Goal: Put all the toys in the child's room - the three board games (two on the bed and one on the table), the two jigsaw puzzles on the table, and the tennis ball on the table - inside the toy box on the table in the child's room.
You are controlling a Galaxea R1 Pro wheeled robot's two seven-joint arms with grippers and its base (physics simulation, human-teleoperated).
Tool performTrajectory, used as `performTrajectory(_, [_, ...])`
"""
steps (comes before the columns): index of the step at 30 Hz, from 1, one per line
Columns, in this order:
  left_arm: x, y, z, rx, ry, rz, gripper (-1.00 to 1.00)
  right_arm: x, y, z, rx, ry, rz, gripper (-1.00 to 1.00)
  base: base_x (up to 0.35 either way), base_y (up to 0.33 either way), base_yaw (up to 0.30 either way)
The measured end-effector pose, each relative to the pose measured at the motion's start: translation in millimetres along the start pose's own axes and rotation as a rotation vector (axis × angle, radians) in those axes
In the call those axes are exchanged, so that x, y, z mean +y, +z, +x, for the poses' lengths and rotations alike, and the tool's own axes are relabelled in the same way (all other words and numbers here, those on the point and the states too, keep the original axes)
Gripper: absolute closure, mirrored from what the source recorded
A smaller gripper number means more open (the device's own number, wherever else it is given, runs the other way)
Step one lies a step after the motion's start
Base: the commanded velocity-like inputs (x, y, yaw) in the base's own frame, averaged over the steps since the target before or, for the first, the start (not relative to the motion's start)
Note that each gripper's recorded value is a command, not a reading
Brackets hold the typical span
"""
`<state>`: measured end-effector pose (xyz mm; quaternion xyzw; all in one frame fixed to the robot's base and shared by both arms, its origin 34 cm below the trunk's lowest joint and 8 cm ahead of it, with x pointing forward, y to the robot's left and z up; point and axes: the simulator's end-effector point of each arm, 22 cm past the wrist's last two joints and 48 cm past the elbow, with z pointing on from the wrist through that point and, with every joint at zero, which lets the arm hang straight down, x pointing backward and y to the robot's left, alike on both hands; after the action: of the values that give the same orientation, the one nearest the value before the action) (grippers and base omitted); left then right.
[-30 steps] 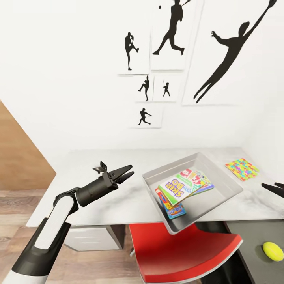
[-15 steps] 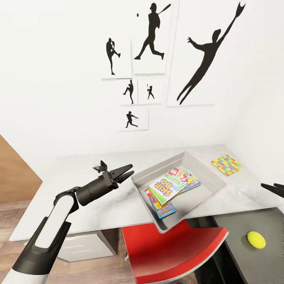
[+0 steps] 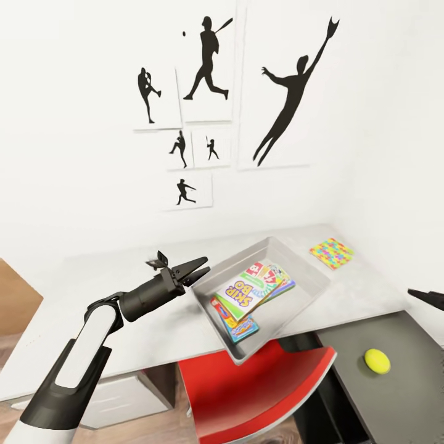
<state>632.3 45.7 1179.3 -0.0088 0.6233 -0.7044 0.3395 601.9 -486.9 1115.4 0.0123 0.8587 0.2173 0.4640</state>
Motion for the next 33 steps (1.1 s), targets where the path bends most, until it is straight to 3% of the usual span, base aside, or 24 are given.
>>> performTrajectory(4, [-3.0, 2.3, 0.4, -0.003, -0.001, 0.008, -1.0, -4.4, -0.4, 3.3, 0.015, 0.027, 0.019, -1.0, 0.0, 0.0, -0.075])
performTrajectory(5, [-10.4, 11.5, 3.5, -0.01, -0.016, 0.036, -1.0, -16.2, 0.0, 8.7, 0.037, 0.049, 0.067, -1.0, 0.0, 0.0, -0.026])
performTrajectory(8, [-12.8, 14.7, 5.4, -0.009, -0.019, 0.045, -1.0, -20.1, 0.3, 10.0, 0.04, 0.054, 0.08, -1.0, 0.0, 0.0, -0.017])
performTrajectory(9, [-16.4, 20.7, 10.3, -0.003, -0.027, 0.058, -1.0, -30.1, 1.9, 14.2, 0.051, 0.064, 0.115, -1.0, 0.0, 0.0, -0.008])
performTrajectory(20, [-16.3, 28.2, 16.7, 0.008, -0.035, 0.052, -1.0, -39.5, 18.9, 30.7, 0.107, 0.07, 0.163, -1.0, 0.0, 0.0, -0.004])
performTrajectory(26, [-13.3, 41.5, 23.5, 0.038, -0.026, 0.019, -1.0, -61.7, 44.5, 47.5, 0.147, 0.116, 0.249, -1.0, 0.0, 0.0, 0.0])
performTrajectory(29, [-16.5, 59.8, 32.2, 0.062, -0.023, 0.004, -1.0, -74.4, 69.3, 58.7, 0.19, 0.147, 0.302, -1.0, 0.0, 0.0, 0.0])
performTrajectory(30, [-16.7, 60.0, 32.3, 0.063, -0.022, 0.004, -1.0, -74.4, 69.3, 58.8, 0.19, 0.148, 0.302, -1.0, 0.0, 0.0, 0.0])
performTrajectory(33, [-19.4, 85.2, 44.9, 0.087, -0.028, -0.028, -1.0, -87.1, 90.3, 75.5, 0.248, 0.177, 0.354, -1.0, 0.0, 0.0, 0.0])
